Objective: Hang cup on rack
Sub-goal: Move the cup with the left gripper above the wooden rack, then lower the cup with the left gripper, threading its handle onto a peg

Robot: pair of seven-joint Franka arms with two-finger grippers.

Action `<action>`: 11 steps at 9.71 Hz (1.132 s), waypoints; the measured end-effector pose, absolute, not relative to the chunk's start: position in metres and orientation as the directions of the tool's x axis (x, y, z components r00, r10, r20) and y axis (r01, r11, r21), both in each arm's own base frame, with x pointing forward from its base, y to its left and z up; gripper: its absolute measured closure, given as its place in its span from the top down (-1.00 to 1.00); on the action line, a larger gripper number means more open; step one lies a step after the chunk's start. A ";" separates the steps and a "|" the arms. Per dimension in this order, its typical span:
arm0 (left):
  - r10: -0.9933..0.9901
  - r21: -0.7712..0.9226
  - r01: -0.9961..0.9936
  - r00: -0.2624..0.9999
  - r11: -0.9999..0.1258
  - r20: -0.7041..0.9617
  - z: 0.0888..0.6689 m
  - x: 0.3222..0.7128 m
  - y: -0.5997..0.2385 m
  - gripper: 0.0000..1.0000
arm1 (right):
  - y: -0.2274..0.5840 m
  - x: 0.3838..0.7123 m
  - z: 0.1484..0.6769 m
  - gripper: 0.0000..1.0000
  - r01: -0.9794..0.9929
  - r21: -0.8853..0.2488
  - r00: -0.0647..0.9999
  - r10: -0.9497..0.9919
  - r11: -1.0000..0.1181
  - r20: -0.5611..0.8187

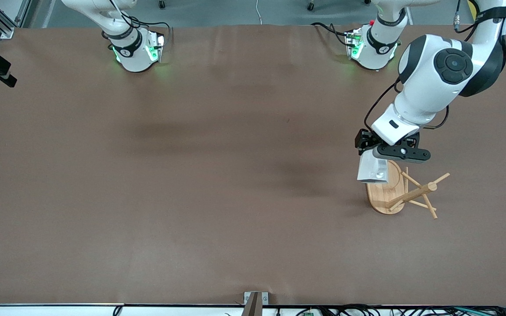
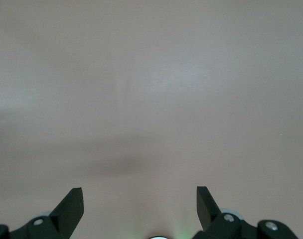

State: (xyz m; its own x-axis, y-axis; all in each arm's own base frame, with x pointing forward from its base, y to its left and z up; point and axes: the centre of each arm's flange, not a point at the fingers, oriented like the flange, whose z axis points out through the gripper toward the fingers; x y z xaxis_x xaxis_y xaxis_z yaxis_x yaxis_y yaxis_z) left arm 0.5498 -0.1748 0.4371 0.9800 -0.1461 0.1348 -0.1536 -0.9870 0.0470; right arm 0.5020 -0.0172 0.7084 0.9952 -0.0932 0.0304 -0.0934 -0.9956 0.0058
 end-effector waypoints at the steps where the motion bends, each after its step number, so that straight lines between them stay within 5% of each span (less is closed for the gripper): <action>1: -0.163 0.044 -0.170 0.977 -0.984 0.141 0.433 0.550 -0.172 0.43 | -0.018 0.508 0.704 1.00 -0.094 0.006 0.995 -0.094 -0.996 0.033; 11: -0.329 0.116 -0.343 0.936 -0.932 0.123 0.408 0.552 -0.122 0.43 | -0.005 0.550 0.654 1.00 -0.026 0.005 1.000 -0.026 -1.000 0.013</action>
State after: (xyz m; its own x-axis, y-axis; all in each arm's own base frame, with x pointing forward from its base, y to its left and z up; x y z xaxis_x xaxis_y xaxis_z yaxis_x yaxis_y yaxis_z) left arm 0.5515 -0.1218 0.4084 0.9362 -0.3291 0.1234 -0.3430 -0.9322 0.1158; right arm 0.5500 -0.0054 0.6540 0.9996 -0.0259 0.0128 -0.0260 -0.9997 0.0050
